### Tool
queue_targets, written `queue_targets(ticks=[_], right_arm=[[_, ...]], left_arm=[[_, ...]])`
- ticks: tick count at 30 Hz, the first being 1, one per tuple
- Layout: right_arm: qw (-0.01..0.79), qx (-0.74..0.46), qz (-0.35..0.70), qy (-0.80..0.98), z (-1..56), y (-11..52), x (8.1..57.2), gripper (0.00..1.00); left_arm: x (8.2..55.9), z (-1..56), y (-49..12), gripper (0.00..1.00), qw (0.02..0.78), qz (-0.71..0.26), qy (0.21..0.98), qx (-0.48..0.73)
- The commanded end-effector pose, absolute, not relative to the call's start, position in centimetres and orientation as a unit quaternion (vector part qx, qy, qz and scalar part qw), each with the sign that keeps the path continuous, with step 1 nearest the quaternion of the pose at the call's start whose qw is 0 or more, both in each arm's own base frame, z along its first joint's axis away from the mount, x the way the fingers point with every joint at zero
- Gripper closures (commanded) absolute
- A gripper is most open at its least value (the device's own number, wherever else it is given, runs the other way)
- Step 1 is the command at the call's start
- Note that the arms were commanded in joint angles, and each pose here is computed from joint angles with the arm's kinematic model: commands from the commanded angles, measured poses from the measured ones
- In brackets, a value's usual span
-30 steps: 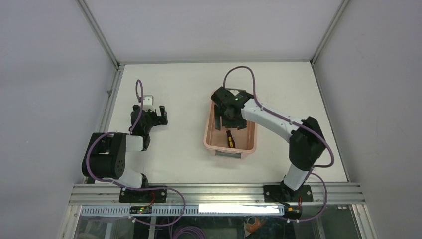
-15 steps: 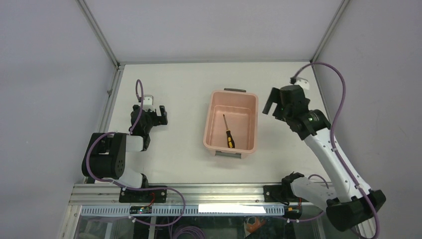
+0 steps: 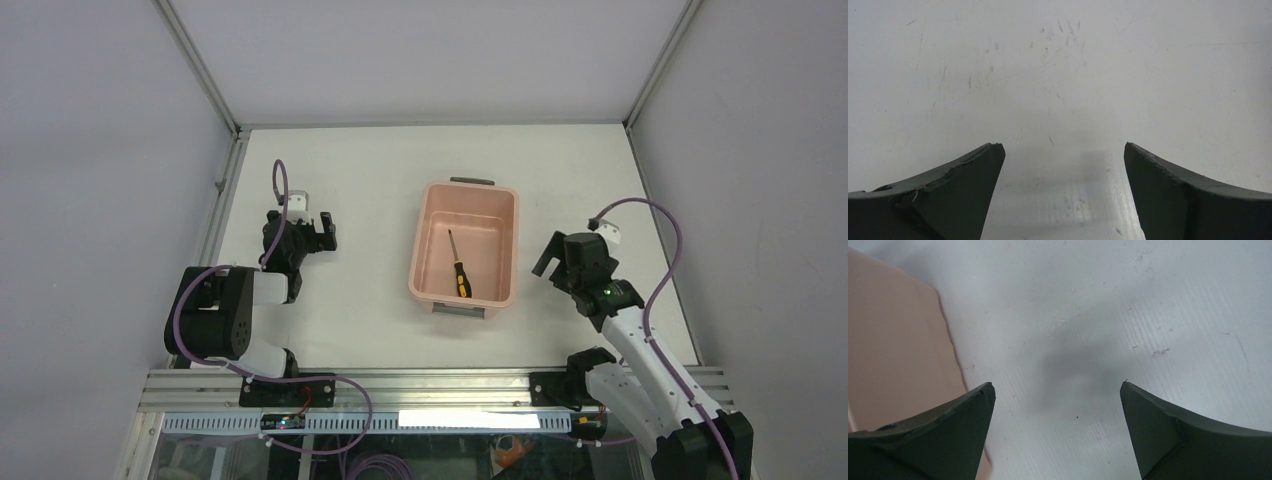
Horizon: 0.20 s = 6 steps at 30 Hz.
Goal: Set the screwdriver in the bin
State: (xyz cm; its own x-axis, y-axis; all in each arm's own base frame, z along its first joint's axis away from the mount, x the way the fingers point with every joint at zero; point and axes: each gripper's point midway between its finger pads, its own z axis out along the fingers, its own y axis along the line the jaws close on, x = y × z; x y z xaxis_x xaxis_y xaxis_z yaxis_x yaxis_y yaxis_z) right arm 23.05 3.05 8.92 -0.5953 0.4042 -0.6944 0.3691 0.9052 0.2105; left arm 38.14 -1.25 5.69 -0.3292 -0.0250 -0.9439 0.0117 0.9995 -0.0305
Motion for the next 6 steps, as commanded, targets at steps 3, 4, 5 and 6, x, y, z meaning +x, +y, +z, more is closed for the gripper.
queue_targets(ticks=[3, 4, 5, 6], right_arm=[[0.443, 0.222, 0.070, 0.866, 10.77, 4.39, 25.79, 0.01], [0.444, 0.220, 0.072, 0.865, 10.86, 4.47, 25.83, 0.01], [0.447, 0.216, 0.075, 0.865, 10.98, 4.56, 25.89, 0.01], [0.451, 0.214, 0.077, 0.863, 11.16, 4.63, 25.93, 0.01]], left_arm=[[39.36, 7.93, -1.96, 0.01, 0.612, -0.029, 0.790, -0.003], [39.36, 7.92, -1.95, 0.01, 0.612, -0.029, 0.790, -0.003], [39.36, 7.92, -1.95, 0.01, 0.612, -0.029, 0.790, -0.003], [39.36, 7.92, -1.92, 0.01, 0.612, -0.029, 0.790, -0.003]])
